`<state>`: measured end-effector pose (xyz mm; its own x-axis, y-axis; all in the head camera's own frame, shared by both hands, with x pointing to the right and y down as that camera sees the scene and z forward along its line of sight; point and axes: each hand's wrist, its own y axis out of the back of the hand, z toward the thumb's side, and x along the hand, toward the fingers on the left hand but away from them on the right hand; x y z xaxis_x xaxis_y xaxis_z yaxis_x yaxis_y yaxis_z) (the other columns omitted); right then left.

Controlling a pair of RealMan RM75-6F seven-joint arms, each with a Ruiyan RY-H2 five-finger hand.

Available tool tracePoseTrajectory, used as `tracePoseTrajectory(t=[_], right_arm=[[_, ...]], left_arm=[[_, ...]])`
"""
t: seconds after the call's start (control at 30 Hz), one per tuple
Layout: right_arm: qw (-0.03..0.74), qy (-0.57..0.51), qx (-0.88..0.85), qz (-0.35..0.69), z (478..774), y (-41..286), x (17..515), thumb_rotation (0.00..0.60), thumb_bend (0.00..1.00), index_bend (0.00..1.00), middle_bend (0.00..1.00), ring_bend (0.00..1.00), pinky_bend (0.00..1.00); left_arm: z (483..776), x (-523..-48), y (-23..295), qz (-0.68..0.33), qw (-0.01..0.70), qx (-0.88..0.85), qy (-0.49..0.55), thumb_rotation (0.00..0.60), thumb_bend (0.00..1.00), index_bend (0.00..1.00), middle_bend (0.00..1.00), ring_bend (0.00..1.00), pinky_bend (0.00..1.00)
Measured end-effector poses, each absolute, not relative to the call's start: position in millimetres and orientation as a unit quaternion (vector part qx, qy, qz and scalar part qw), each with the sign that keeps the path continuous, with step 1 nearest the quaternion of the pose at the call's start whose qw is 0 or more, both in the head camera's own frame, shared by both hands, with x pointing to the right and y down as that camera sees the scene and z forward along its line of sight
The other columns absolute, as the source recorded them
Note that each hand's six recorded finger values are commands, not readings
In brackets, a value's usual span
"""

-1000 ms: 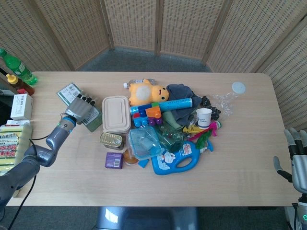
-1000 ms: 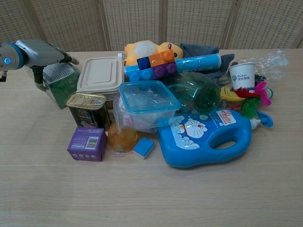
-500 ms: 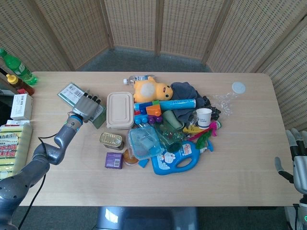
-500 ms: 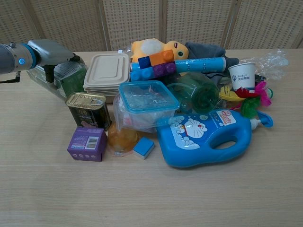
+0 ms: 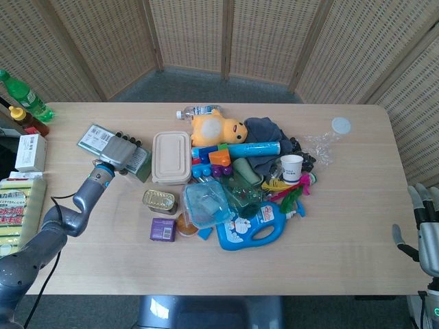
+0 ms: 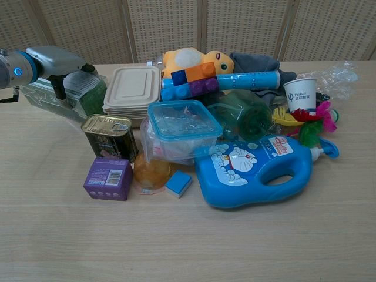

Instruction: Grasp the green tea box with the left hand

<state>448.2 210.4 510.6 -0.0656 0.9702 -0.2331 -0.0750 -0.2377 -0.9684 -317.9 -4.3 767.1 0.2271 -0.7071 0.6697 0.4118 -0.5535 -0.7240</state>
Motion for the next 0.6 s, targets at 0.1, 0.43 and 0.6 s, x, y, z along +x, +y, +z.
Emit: tracePoseTrajectory(t=[0.1, 0.43, 0.6], right_arm=[[0.443, -0.43, -0.521, 0.59, 511, 210, 447, 0.494, 0.42, 0.02, 0.0, 0.0, 0.0], [0.442, -0.431, -0.523, 0.588, 512, 211, 447, 0.495, 0.42, 0.02, 0.0, 0.0, 0.0], [0.441, -0.432, -0.524, 0.586, 512, 211, 448, 0.493, 0.42, 0.02, 0.0, 0.0, 0.0]], left_arm=[[763, -321, -7, -0.606, 0.453, -0.64, 0.131, 0.6, 0.25, 0.64, 0.59, 0.77, 0.65], [728, -320, -31, -0.57, 0.453, -0.658, 0.191, 0.6, 0.25, 0.61, 0.56, 0.76, 0.65], [698, -314, -48, -0.542, 0.458, -0.667, 0.228, 0.6, 0.25, 0.59, 0.55, 0.76, 0.64]])
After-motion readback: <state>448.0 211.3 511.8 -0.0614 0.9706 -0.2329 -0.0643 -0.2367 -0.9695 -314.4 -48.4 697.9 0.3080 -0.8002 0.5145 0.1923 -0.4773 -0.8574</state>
